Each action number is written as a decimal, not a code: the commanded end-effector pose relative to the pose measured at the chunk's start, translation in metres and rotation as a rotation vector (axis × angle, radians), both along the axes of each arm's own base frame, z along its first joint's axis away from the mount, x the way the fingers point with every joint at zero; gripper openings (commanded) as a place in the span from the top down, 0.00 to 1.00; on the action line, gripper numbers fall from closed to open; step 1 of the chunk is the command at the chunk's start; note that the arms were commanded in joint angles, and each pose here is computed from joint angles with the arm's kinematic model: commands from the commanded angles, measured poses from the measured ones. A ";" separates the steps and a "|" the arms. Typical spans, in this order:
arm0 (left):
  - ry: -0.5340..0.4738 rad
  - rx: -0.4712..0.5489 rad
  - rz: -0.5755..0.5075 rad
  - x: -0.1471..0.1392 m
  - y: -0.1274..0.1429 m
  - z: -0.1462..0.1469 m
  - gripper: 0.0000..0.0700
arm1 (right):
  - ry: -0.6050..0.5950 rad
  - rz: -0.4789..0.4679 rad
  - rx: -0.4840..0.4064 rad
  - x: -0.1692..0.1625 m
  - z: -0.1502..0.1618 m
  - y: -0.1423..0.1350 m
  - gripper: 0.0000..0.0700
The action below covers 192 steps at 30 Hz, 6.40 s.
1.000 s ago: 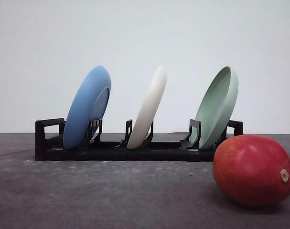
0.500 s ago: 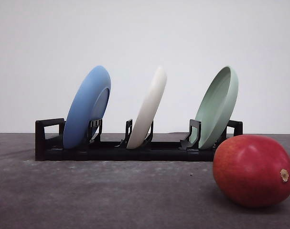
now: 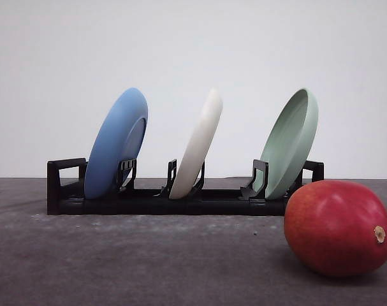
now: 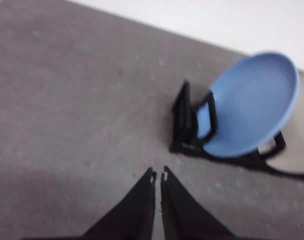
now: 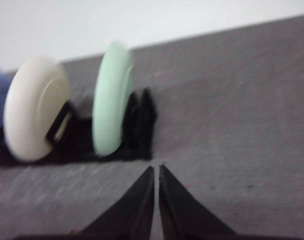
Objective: Place pomegranate in white plate
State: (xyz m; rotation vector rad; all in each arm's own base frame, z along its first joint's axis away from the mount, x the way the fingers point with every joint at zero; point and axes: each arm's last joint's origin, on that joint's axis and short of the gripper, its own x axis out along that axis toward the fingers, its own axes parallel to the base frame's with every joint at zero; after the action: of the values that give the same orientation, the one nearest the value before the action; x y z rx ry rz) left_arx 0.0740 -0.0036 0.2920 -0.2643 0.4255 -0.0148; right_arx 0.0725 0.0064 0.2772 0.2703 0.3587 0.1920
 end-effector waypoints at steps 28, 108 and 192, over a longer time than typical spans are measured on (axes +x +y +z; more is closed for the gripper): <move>0.002 0.283 -0.549 0.019 -0.031 0.020 0.59 | -0.041 0.398 -0.094 0.017 0.007 0.027 0.54; -0.124 0.351 -0.650 0.195 -0.253 -0.081 0.45 | -0.071 0.396 -0.092 0.018 0.009 0.027 0.48; 0.115 0.998 -1.161 0.016 -0.209 -0.050 0.99 | -0.067 0.393 -0.082 0.018 0.009 0.027 0.48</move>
State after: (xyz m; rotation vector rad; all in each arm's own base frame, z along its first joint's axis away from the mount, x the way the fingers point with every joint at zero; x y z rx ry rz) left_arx 0.0908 -0.2068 0.2430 0.9440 0.6286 -0.8886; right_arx 0.0911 0.0336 0.2799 0.1116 0.3796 0.5675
